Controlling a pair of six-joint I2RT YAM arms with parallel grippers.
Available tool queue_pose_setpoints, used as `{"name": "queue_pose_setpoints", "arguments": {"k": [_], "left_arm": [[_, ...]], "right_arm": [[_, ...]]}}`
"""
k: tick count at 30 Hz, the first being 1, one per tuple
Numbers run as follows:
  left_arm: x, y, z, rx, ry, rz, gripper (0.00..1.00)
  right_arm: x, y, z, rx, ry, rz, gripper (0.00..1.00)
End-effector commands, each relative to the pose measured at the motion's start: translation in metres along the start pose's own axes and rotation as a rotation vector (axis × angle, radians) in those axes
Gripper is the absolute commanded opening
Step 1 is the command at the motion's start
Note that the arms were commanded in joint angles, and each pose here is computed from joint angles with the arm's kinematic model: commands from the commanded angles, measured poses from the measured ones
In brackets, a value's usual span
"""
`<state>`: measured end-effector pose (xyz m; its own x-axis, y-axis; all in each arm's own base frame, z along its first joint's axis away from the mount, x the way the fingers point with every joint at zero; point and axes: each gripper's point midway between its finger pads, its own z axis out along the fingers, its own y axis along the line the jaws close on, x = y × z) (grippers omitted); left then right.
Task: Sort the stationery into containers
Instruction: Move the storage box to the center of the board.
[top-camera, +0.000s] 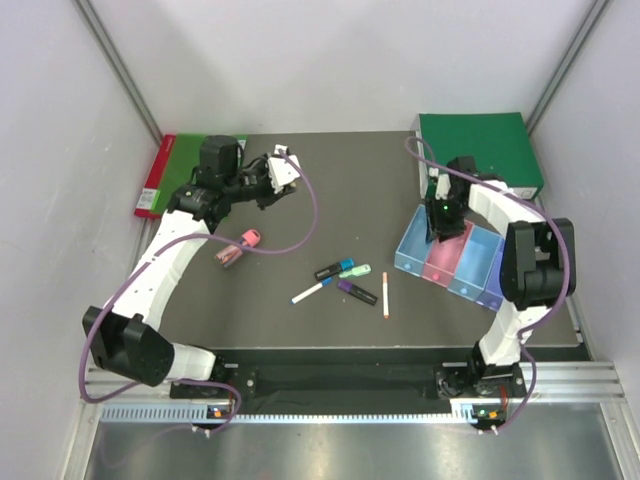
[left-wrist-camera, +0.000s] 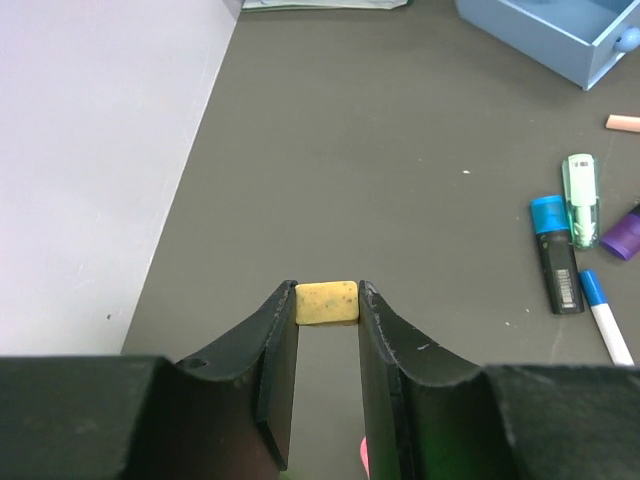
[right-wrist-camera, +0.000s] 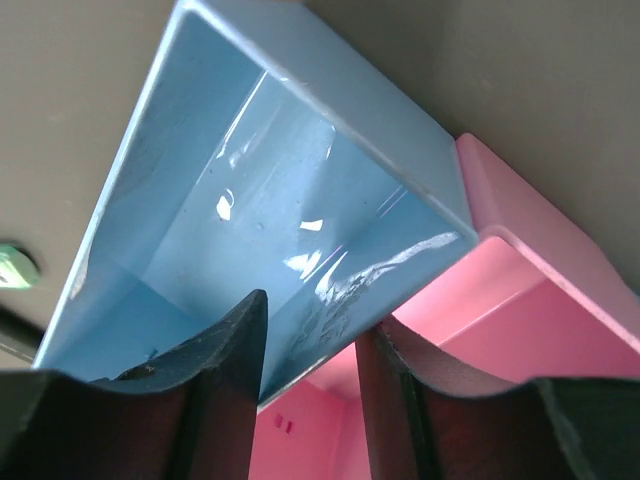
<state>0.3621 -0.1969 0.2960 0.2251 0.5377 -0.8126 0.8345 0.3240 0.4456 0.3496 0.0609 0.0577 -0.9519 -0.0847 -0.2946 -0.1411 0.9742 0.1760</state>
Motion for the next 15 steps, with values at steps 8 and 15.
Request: {"name": "queue_pose_setpoints", "arguments": {"k": [8,15], "left_arm": [[-0.008,-0.015,-0.019,0.004,-0.025,-0.02,0.0],[-0.009,-0.026,-0.027,0.026,-0.021,-0.045,0.0]], "right_arm": [[-0.063,0.051,0.004,-0.033,-0.118,-0.103,0.39],[-0.091,0.088,0.021,-0.056,-0.14,-0.171,0.39]]}}
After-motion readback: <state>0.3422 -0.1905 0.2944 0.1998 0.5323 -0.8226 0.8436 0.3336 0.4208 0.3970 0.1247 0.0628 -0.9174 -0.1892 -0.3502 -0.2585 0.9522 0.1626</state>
